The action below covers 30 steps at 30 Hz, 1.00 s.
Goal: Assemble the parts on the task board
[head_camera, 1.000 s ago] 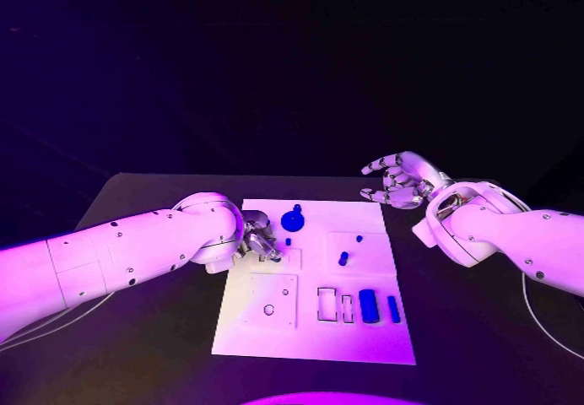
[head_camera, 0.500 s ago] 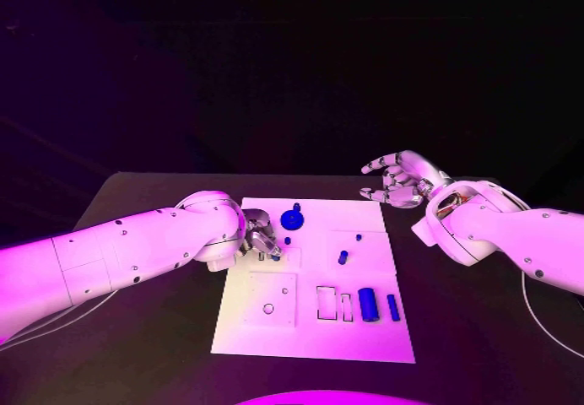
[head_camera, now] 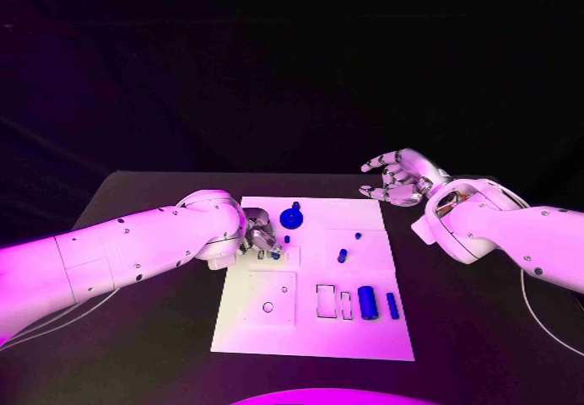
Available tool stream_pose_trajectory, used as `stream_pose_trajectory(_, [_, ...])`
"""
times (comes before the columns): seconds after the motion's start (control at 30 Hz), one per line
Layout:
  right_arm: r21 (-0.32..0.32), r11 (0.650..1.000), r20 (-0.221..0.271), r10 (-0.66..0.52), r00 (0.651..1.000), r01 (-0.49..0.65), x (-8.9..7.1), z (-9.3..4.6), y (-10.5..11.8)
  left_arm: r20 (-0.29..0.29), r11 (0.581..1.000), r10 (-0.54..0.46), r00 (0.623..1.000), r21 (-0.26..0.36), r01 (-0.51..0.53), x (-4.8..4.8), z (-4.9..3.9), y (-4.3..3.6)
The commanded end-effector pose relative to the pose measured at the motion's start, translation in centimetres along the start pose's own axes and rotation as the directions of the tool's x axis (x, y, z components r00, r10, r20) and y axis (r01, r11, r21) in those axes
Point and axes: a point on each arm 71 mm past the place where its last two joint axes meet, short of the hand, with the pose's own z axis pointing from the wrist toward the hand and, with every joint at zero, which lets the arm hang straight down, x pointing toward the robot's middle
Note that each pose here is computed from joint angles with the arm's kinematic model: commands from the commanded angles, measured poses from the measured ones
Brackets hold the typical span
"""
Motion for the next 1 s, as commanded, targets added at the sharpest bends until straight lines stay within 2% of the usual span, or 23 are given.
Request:
stream_pose_trajectory(0.03, [-0.011, 1.000, -0.011, -0.008, 1.000, 0.008, 0.09, -0.02, 0.07, -0.020, 1.000, 0.009, 1.000, 0.007, -0.009, 0.33, 0.06, -0.25])
stream_pose_trajectory(0.47, [-0.011, 1.000, -0.008, -0.008, 1.000, 0.008, 0.02, -0.06, 0.01, -0.009, 1.000, 0.012, 1.000, -0.004, -0.012, 0.21, -0.04, 0.12])
stream_pose_trajectory(1.0, [-0.012, 1.000, -0.005, -0.008, 1.000, 0.008, -0.01, -0.08, -0.04, 0.023, 1.000, 0.005, 1.000, -0.005, -0.005, -0.39, -0.71, 0.60])
